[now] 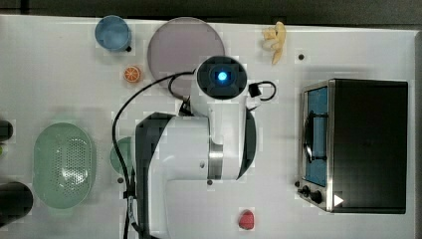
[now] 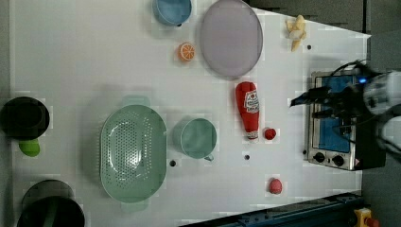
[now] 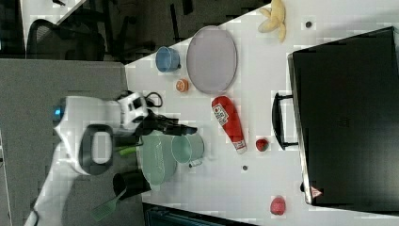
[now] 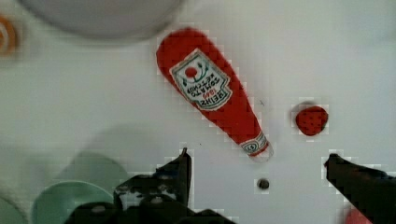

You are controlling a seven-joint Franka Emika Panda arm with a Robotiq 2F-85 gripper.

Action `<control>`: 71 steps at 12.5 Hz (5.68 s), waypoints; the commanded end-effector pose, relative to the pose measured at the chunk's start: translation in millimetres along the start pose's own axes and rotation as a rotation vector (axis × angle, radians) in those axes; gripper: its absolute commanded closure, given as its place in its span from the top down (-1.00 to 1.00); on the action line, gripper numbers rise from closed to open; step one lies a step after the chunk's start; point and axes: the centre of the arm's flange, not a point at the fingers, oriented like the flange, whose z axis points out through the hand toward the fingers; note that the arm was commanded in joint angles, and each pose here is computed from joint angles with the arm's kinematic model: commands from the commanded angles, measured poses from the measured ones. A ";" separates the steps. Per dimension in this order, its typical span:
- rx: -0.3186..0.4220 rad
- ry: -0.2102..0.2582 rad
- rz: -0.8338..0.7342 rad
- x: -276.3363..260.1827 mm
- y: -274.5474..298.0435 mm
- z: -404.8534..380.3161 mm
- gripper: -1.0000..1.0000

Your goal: Pick Ketchup from the table and place it in strainer.

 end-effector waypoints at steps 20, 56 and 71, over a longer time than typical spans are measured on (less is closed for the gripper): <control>0.036 0.129 -0.562 9.3 -10.7 213.4 1.00; 0.215 0.050 -0.169 -223.2 -308.9 70.3 0.23; 0.079 0.182 0.155 -137.8 -214.1 -19.3 1.00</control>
